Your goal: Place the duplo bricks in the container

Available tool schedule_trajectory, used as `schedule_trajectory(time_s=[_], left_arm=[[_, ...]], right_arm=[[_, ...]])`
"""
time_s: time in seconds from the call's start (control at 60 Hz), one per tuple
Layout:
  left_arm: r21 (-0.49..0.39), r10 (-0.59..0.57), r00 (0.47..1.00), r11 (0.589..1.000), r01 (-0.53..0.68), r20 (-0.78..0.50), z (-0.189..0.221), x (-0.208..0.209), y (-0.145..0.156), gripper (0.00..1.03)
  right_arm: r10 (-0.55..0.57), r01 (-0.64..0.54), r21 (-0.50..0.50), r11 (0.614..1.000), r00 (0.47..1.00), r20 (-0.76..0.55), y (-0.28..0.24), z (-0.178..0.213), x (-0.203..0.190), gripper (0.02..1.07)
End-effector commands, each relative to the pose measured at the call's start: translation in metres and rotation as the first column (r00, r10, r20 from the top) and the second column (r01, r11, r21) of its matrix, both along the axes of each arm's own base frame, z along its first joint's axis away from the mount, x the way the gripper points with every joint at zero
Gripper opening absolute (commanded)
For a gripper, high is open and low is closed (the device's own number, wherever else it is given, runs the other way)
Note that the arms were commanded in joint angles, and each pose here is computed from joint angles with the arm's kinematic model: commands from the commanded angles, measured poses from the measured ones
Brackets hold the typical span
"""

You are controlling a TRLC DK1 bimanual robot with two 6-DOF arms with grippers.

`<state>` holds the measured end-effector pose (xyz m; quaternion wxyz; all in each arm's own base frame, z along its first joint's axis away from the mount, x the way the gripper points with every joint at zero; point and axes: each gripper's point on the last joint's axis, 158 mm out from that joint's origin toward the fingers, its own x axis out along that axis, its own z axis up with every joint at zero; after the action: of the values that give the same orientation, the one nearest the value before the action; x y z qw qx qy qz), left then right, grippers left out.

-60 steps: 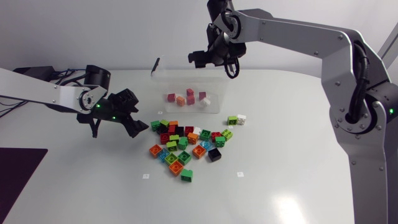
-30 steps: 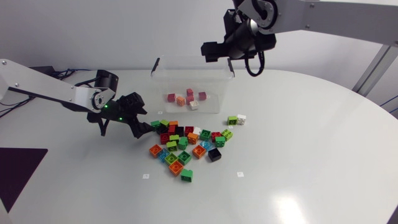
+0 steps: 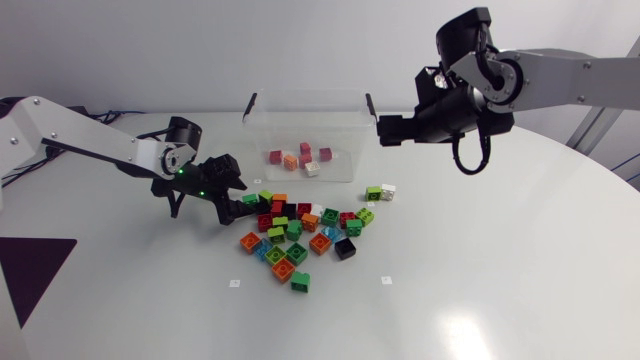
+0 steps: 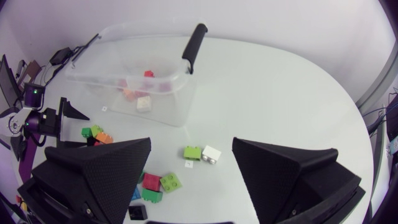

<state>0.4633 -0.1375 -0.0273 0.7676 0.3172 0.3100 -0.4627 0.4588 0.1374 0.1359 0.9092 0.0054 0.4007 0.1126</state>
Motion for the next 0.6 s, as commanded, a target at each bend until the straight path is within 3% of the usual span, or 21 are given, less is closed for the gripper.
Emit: schedule_trajectory(time_s=[0.0,0.233,0.583], left_arm=[[-0.003,-0.049,0.999,0.999,0.049,-0.015,-0.007,-0.004,-0.007,0.71],[-0.006,-0.058,0.997,0.998,0.058,-0.043,-0.006,-0.014,-0.006,0.25],[0.004,-0.063,0.998,0.998,0.063,-0.014,0.020,-0.040,0.010,0.24]], right_arm=[[-0.019,0.018,-0.014,1.000,0.998,-0.058,-0.011,-0.027,-0.009,0.96],[-0.095,0.085,-0.062,0.994,0.980,-0.177,-0.025,-0.081,-0.008,0.96],[-0.187,0.156,-0.131,0.979,0.944,-0.271,-0.042,-0.130,0.024,0.96]])
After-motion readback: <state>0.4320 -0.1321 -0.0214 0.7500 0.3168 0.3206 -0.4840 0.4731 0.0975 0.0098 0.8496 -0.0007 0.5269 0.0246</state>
